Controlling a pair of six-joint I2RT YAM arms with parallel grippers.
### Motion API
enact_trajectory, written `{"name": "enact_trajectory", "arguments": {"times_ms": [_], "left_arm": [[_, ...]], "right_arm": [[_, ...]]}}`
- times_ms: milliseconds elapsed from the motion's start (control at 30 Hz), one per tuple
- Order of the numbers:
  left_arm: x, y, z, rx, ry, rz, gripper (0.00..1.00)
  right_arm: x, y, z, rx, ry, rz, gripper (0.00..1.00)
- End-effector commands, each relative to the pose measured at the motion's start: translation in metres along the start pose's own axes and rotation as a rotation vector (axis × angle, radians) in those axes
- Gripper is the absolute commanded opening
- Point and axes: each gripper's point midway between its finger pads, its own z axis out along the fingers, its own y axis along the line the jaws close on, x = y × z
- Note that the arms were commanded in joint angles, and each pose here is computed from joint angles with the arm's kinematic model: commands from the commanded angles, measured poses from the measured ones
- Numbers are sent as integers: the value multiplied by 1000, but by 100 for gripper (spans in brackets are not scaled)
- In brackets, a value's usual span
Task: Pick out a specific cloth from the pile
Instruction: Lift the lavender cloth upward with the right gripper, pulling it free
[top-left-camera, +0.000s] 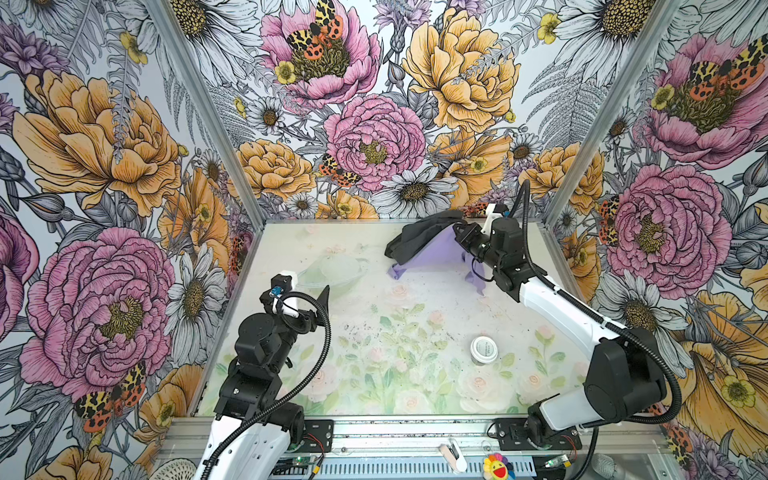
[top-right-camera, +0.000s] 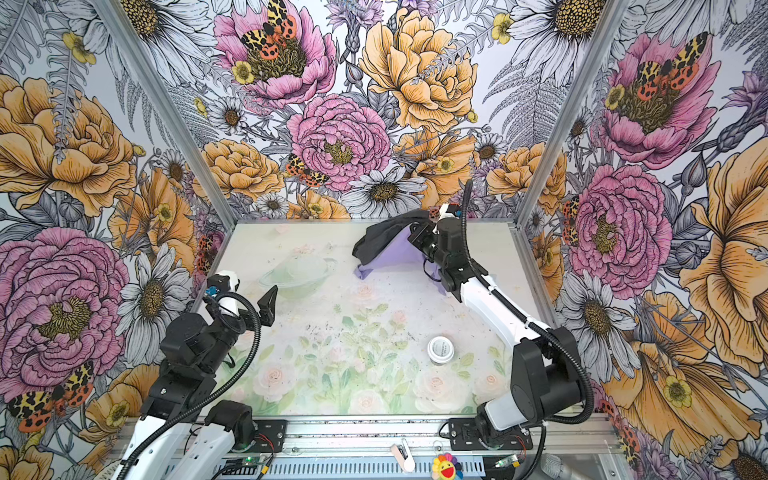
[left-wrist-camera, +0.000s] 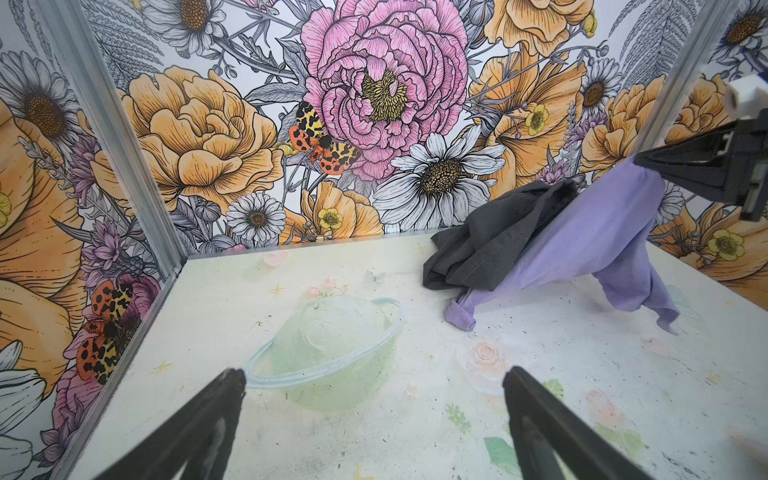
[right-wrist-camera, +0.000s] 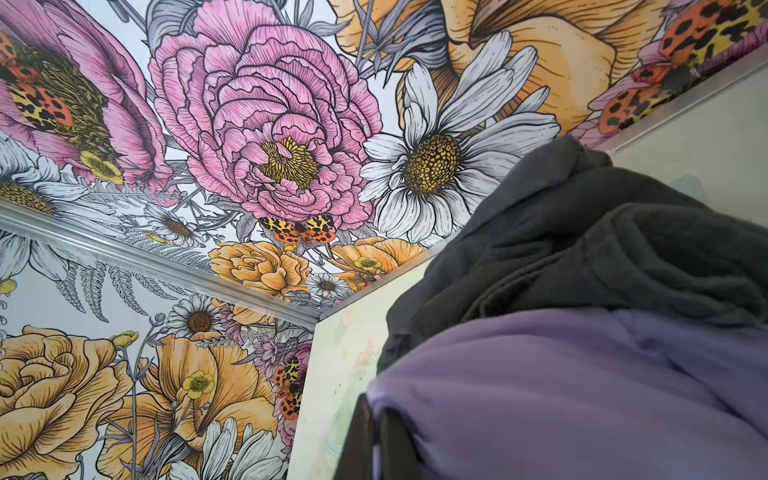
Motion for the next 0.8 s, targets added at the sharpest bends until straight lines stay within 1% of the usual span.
{"name": "enact_trajectory", "arguments": {"times_ms": [0, 333, 767], "left_arm": [[2, 0, -1, -5, -2, 19, 99], [2, 0, -1, -5, -3, 19, 99], [1, 1, -2, -8, -6, 20, 99]], "right_arm": [[-44, 64, -26, -164, -112, -62, 0], [-67, 98, -37, -218, -151, -106, 0], [-83, 125, -48, -258, -177, -161, 0]]}}
